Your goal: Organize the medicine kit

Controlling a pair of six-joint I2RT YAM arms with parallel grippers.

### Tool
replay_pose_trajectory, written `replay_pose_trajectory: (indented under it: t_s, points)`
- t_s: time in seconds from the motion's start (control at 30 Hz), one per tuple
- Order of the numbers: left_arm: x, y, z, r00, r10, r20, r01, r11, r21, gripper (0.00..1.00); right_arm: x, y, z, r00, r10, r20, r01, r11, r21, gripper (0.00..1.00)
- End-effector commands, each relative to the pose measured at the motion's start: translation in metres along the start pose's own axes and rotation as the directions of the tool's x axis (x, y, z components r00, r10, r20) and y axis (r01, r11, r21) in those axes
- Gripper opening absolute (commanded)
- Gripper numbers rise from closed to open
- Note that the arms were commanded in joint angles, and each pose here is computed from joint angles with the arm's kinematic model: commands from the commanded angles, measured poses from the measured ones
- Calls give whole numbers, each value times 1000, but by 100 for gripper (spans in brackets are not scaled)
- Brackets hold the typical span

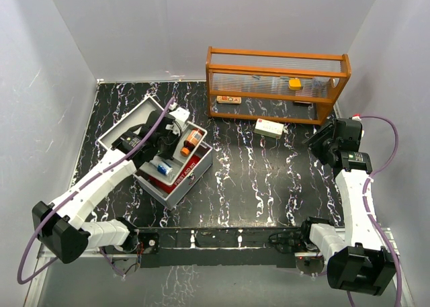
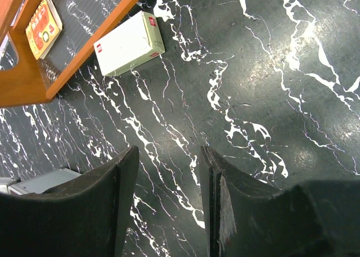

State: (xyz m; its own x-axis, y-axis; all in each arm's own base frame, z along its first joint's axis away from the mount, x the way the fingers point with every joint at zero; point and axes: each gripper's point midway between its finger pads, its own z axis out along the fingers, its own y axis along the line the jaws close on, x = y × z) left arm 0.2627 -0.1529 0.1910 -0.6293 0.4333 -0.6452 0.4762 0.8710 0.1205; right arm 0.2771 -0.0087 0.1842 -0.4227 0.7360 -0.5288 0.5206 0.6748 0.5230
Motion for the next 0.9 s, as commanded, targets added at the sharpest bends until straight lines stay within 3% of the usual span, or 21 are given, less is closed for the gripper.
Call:
replay_pose_trajectory:
  t_s: [0.0, 0.87]
  points:
    - [-34, 7, -13, 985, 35, 166, -36, 999, 3, 0, -11, 11, 0, 999, -4, 46, 6, 999, -47, 45]
    - [11, 6, 20, 975, 66, 210, -91, 989, 115, 0, -1, 7, 6, 1000, -2, 19, 3, 999, -51, 45]
